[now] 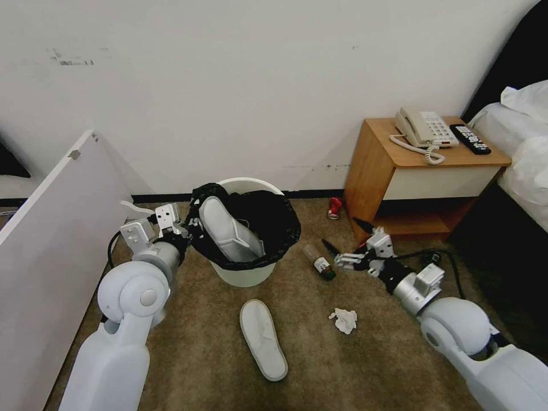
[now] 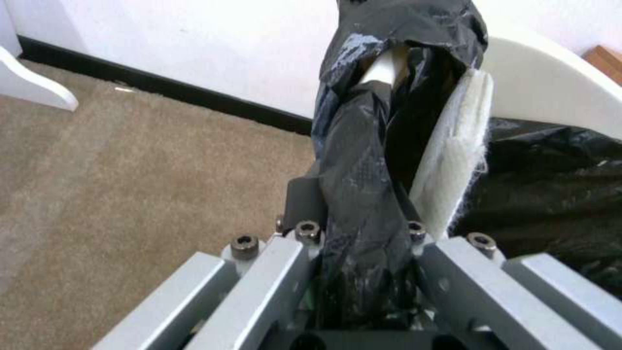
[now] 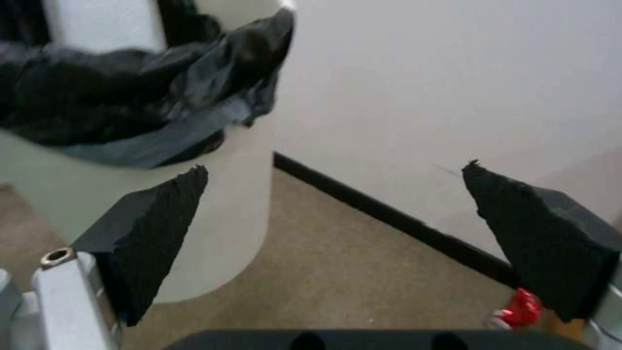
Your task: Pick up the trash bin, then pick up the garbage from the floor and place it into the trash bin.
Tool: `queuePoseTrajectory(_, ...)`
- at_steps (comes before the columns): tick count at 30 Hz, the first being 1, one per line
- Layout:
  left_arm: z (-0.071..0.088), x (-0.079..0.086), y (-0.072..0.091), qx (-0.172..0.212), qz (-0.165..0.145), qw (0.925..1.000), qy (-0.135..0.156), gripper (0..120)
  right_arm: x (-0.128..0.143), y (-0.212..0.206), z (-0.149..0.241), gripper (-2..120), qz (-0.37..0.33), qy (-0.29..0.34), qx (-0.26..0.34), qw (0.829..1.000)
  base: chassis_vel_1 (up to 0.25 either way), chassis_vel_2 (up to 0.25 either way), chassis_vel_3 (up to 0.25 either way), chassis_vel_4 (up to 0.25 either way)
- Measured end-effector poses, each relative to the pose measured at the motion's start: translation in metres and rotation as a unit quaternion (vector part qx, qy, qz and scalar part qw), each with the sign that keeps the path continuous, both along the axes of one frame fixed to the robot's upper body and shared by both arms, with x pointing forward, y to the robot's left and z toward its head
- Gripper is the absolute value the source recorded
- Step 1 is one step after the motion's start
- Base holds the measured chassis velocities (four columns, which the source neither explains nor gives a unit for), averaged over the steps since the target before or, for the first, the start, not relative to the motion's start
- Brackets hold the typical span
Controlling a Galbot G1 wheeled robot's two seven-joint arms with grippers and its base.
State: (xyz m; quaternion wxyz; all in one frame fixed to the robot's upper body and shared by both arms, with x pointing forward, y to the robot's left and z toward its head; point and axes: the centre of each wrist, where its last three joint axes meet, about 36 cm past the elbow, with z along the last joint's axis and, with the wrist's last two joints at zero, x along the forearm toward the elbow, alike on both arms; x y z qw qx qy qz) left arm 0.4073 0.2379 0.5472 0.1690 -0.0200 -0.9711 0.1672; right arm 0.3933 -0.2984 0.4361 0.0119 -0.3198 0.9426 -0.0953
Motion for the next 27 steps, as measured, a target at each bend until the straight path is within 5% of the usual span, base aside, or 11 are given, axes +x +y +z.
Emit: queuePoseTrajectory(27,0.003,-0.007,0.002,-0.003,0.013,0.9999,-0.005,4,0.004,0.02,-0.096,100,0.083,0.09,-0.047,0.991,0.0,0.0,0.0,0.0)
